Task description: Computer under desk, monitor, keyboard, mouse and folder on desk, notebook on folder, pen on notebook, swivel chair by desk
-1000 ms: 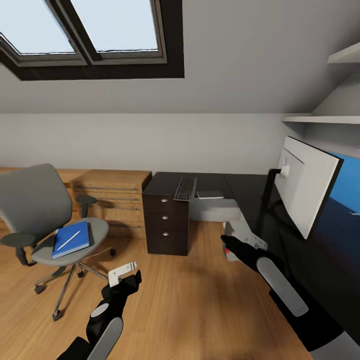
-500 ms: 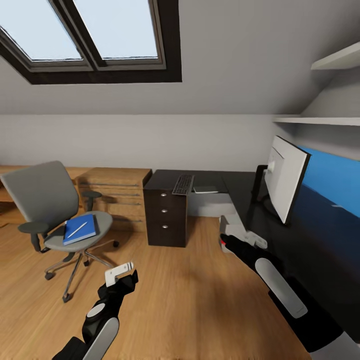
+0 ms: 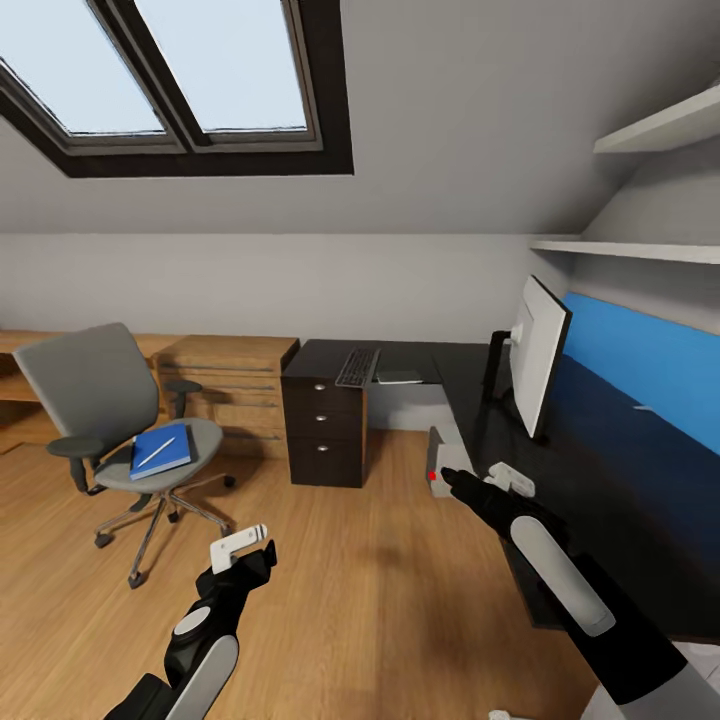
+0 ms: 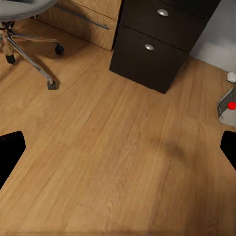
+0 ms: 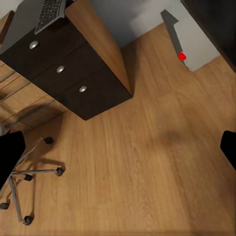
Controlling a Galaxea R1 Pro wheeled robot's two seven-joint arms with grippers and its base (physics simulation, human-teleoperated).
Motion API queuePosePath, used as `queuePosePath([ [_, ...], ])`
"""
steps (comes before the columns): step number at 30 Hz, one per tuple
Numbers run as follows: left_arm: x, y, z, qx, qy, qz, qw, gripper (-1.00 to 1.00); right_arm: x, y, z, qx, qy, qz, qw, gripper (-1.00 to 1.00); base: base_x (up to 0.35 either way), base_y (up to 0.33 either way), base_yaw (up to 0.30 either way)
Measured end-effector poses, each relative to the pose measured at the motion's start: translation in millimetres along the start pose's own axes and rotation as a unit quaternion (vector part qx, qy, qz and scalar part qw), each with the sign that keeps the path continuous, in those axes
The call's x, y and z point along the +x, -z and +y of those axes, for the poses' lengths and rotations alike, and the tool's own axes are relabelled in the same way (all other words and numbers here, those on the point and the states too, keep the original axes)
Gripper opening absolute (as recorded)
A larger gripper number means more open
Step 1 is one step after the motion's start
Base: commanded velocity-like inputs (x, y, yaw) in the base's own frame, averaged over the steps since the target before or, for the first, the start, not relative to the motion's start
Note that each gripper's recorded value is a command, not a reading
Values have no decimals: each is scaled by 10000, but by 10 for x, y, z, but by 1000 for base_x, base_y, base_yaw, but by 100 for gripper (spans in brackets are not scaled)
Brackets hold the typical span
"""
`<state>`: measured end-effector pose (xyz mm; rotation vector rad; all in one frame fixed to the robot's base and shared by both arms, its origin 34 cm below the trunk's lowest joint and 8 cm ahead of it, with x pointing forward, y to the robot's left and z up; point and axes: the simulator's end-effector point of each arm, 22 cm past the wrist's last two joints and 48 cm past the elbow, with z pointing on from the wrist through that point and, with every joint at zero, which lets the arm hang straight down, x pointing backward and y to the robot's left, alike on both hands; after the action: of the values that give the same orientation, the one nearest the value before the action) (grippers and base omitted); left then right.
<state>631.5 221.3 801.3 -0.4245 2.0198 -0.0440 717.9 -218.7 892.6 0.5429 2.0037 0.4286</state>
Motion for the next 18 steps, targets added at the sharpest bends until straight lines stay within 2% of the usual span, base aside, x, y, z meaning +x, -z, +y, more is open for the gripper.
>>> queuePosePath([
  [8,-61,30,-16,-3,1,2,10000,100,-62,30,34,0,4,-8,10000,100,-10,-6,0],
  [11,-57,26,-6,-15,-13,3,10000,100,-89,37,24,20,113,-70,9999,100,0,-13,0],
  [12,-59,25,-4,-17,-19,-1,10000,100,-101,43,31,39,246,-132,9996,100,0,-189,0],
  [13,-62,24,-2,-21,-28,-9,10000,100,-103,54,61,97,651,-293,9974,100,0,-213,0],
  [15,-63,24,-2,-22,-31,-11,10000,100,-111,59,75,135,871,-393,9953,100,0,-246,0],
  [17,-64,24,1,-24,-35,-14,10000,100,-150,69,83,217,1204,-578,9908,100,0,-288,0],
  [18,-64,24,1,-25,-36,-15,10000,100,-160,71,84,236,1272,-618,9897,100,0,-296,0],
])
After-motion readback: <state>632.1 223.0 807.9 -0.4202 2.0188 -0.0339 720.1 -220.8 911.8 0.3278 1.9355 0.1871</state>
